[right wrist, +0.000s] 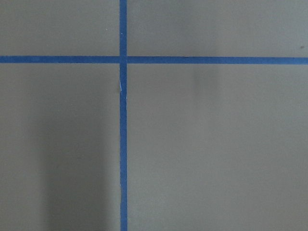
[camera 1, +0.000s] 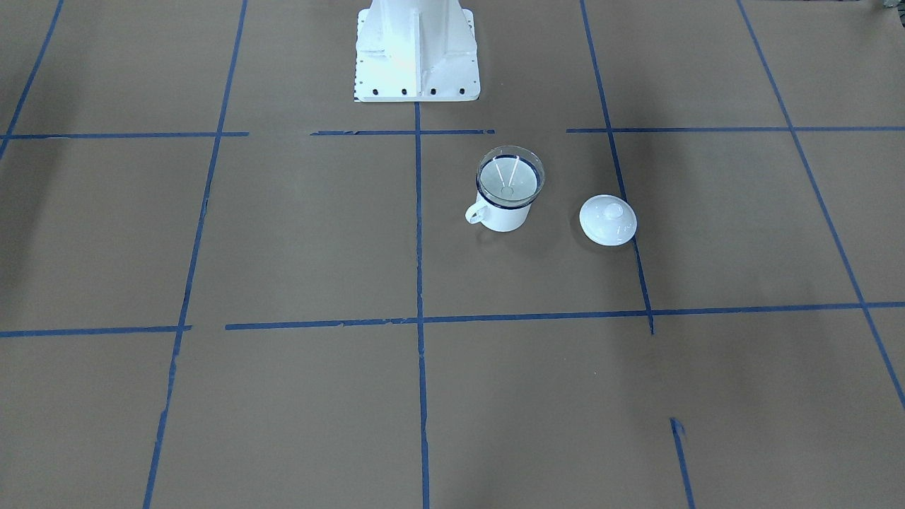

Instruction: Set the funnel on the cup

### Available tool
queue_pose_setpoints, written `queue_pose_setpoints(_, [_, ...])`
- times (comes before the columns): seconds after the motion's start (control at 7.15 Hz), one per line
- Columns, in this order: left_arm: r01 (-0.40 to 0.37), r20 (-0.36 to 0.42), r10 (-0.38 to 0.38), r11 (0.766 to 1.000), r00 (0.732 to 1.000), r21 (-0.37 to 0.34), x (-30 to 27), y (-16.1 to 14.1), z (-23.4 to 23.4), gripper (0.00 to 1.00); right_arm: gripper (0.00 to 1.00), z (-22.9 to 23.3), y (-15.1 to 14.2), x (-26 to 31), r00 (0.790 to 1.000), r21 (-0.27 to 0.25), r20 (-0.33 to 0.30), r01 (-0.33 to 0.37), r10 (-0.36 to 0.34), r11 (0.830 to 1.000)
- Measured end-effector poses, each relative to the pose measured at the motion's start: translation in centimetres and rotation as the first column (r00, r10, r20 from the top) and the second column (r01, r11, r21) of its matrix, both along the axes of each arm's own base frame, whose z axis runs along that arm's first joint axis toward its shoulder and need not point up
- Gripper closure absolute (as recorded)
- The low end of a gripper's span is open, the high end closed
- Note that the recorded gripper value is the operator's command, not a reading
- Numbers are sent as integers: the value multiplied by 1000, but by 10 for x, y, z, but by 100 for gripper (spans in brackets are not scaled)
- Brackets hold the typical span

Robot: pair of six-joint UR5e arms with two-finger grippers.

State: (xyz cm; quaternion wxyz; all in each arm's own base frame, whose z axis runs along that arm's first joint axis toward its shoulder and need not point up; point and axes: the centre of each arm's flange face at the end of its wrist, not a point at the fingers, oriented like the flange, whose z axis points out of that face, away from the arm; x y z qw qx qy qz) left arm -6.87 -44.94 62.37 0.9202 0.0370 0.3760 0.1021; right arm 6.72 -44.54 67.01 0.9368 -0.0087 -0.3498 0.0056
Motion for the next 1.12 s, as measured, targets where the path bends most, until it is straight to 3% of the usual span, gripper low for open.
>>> queue_pose_setpoints(1.12, [1, -4, -1, 1000, 1000, -4, 0, 4, 0, 0, 0, 0, 0, 0, 1000, 0, 0, 0, 0, 1000])
